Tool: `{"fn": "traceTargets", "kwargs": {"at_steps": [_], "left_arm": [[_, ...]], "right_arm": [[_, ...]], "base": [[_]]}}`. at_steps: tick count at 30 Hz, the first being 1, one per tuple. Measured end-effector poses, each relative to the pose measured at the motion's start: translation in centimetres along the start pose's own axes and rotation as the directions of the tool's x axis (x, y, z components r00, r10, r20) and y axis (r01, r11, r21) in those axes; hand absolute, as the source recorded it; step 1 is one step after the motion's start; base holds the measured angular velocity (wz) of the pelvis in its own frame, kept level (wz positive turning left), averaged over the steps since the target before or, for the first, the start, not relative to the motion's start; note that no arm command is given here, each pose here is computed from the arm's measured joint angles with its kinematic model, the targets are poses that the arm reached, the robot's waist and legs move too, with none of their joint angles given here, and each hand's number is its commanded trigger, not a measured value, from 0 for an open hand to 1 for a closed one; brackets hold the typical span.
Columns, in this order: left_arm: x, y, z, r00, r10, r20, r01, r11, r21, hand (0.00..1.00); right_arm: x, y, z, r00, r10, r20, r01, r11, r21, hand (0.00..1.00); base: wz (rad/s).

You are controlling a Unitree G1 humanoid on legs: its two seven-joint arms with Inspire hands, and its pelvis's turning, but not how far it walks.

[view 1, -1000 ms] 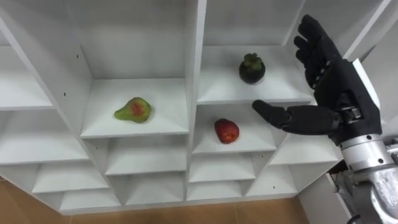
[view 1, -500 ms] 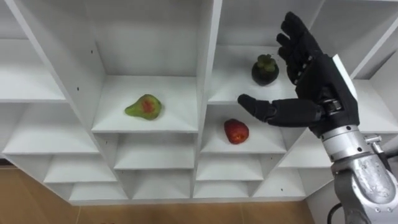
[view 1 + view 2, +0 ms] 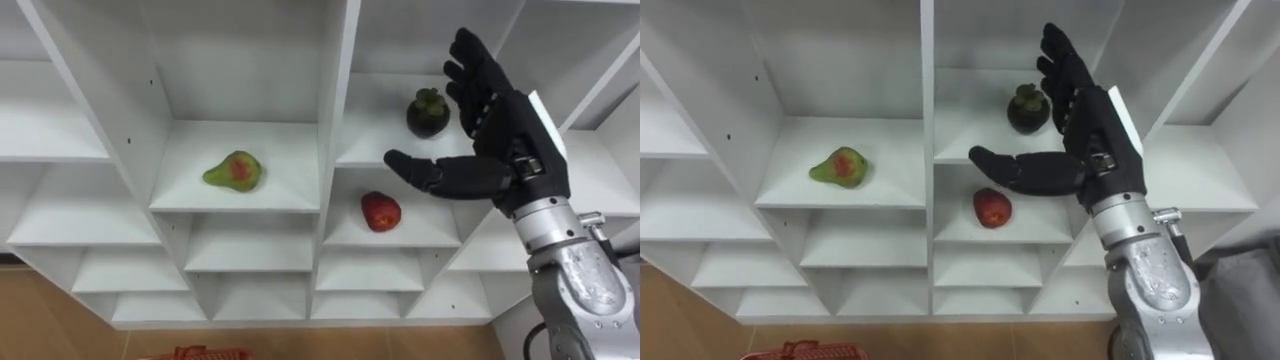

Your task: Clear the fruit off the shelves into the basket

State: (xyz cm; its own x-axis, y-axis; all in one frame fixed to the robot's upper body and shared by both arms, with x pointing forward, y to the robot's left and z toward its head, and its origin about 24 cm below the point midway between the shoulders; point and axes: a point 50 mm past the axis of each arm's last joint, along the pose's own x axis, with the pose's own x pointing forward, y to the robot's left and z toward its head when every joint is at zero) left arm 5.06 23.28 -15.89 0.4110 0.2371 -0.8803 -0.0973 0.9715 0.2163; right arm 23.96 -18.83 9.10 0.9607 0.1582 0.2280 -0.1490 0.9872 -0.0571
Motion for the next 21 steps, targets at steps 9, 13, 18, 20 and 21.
{"fn": "traceTargets", "kwargs": {"at_steps": [9, 13, 18, 20, 21], "left_arm": [[-0.16, 0.08, -0.43, 1.0, 0.001, -0.008, -0.001, 1.0, -0.011, 1.0], [-0.18, 0.1, -0.48, 1.0, 0.002, -0.01, -0.002, 1.0, -0.016, 1.0], [-0.18, 0.1, -0.44, 1.0, 0.002, -0.007, -0.002, 1.0, -0.016, 1.0], [-0.18, 0.09, -0.39, 1.0, 0.003, -0.005, -0.003, 1.0, -0.016, 1.0], [-0.11, 0.07, -0.2, 1.0, 0.003, 0.0, -0.003, 1.0, -0.016, 1.0]], "right_arm": [[0.7, -0.4, 0.7, 0.999, -0.042, 0.032, 0.043, 0.999, -0.013, 0.0], [0.69, -0.51, 0.7, 0.998, -0.061, 0.032, 0.062, 0.998, -0.013, 0.0], [0.69, -0.53, 0.65, 0.997, -0.07, 0.031, 0.071, 0.997, -0.012, 0.0], [0.69, -0.58, 0.33, 0.997, -0.075, 0.018, 0.075, 0.997, -0.01, 0.0], [0.69, -0.61, -0.05, 0.997, -0.082, 0.002, 0.082, 0.997, -0.008, 0.0]], "base": [[0.04], [0.0], [0.0], [0.0], [0.0]]}}
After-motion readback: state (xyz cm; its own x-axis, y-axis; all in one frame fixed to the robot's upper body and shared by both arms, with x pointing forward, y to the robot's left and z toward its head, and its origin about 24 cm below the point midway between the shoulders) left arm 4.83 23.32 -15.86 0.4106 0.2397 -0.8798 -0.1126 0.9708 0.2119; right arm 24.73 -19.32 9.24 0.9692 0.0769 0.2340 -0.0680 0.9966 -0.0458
